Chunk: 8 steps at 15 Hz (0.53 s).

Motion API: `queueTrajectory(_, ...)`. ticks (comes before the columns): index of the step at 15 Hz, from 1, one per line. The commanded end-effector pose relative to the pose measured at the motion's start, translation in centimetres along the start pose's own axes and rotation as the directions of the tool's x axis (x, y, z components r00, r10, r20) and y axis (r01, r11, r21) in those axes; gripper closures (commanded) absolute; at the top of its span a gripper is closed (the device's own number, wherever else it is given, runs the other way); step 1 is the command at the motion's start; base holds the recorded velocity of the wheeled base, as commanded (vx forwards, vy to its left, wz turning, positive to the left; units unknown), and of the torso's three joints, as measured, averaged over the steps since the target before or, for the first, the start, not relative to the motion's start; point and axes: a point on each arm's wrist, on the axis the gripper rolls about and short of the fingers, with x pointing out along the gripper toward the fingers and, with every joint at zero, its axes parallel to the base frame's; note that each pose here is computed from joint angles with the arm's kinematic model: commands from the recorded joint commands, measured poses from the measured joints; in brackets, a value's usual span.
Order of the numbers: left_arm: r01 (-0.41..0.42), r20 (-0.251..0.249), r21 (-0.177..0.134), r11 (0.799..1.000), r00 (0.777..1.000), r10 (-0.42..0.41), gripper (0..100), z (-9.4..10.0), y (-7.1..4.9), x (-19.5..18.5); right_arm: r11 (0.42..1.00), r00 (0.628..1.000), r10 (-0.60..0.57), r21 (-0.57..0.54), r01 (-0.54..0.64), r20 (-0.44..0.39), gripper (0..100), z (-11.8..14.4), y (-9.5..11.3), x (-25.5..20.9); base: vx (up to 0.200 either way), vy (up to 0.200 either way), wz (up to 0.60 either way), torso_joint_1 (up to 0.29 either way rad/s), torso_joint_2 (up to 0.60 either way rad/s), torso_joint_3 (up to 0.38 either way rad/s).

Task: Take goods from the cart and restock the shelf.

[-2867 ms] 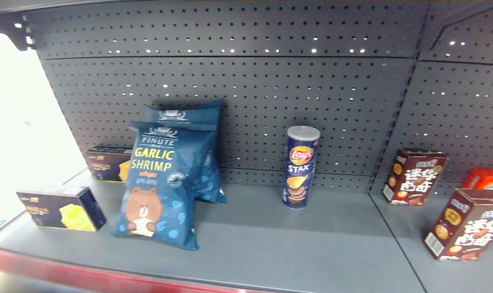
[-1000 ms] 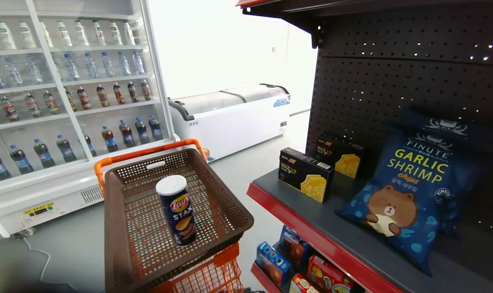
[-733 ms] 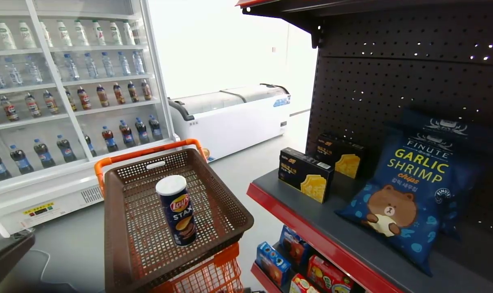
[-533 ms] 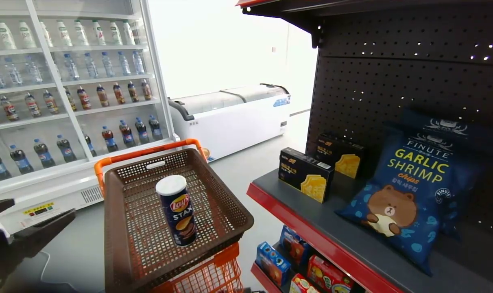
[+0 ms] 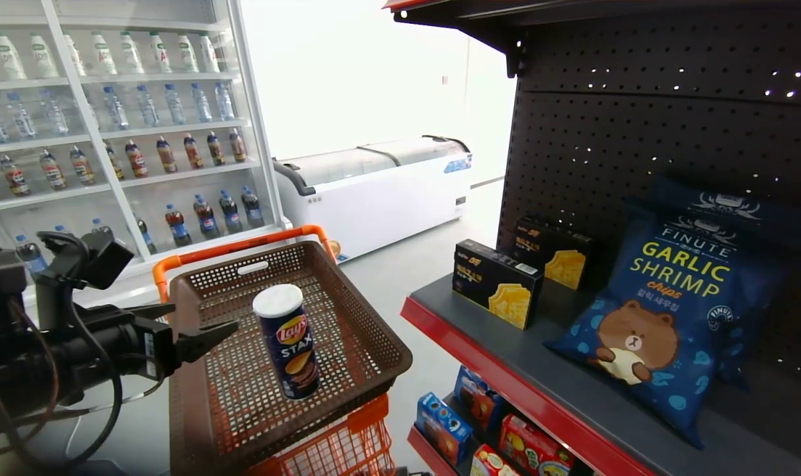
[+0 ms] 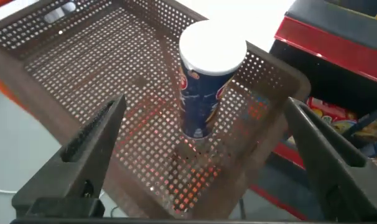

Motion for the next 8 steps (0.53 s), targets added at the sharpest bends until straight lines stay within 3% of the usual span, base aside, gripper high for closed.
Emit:
queueTrajectory(1, 0.056, -0.089, -0.022, 0.998, 0.994, -0.058, 0, -1.9, 0.7, 4.3, 1.0, 1.0, 0.0, 0.0, 0.0, -0.001, 0, 0.0, 0.0, 0.0, 0.0, 0.0, 0.0, 0.0, 0.0, 0.0)
queueTrajectory(8, 0.105, -0.106, -0.002, 0.994, 0.989, -0.104, 0, -4.3, 0.6, 9.6, 1.0, 1.0, 0.0, 0.0, 0.0, -0.001, 0, 0.0, 0.0, 0.0, 0.0, 0.0, 0.0, 0.0, 0.0, 0.0)
